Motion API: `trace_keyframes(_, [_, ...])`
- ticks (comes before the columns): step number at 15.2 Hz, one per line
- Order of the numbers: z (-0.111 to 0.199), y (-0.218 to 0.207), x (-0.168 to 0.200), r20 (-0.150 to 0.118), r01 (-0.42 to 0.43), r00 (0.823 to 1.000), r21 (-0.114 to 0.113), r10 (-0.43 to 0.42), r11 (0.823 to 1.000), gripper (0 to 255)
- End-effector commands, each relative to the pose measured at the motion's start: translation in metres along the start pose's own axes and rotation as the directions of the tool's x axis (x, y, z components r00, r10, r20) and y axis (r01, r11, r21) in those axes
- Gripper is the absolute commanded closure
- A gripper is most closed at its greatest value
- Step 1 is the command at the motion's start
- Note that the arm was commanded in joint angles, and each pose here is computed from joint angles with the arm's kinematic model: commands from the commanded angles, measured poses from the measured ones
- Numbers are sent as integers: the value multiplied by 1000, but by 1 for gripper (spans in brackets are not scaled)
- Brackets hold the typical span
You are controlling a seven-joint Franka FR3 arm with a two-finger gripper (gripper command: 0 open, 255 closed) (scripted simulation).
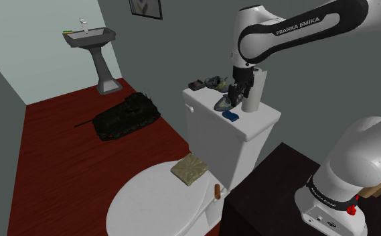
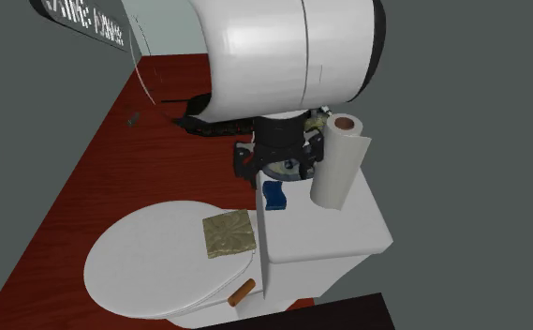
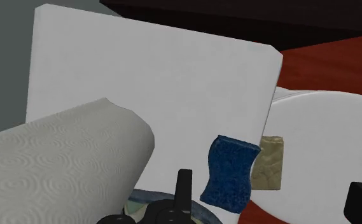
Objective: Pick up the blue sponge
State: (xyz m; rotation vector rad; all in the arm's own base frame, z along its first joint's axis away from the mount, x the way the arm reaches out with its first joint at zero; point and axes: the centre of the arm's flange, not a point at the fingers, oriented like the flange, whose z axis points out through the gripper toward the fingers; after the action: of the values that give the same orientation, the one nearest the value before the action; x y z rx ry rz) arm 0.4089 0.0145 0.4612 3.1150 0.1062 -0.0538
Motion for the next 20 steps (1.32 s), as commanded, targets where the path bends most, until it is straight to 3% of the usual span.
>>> trace_keyframes(1, [24,1,17,4,-11,1000,-1,11,1000,0])
trace_keyframes(4, [54,4,38,12,-25,1000,-3,25,1000,0])
trace_keyframes(13, [94,3,40,12,-25,1000,-3,25,1000,0])
trace_keyframes(14, [94,3,40,12,-25,1000,-3,25,1000,255])
trace_keyframes(20, [95,3,40,12,-25,1000,-3,25,1000,255])
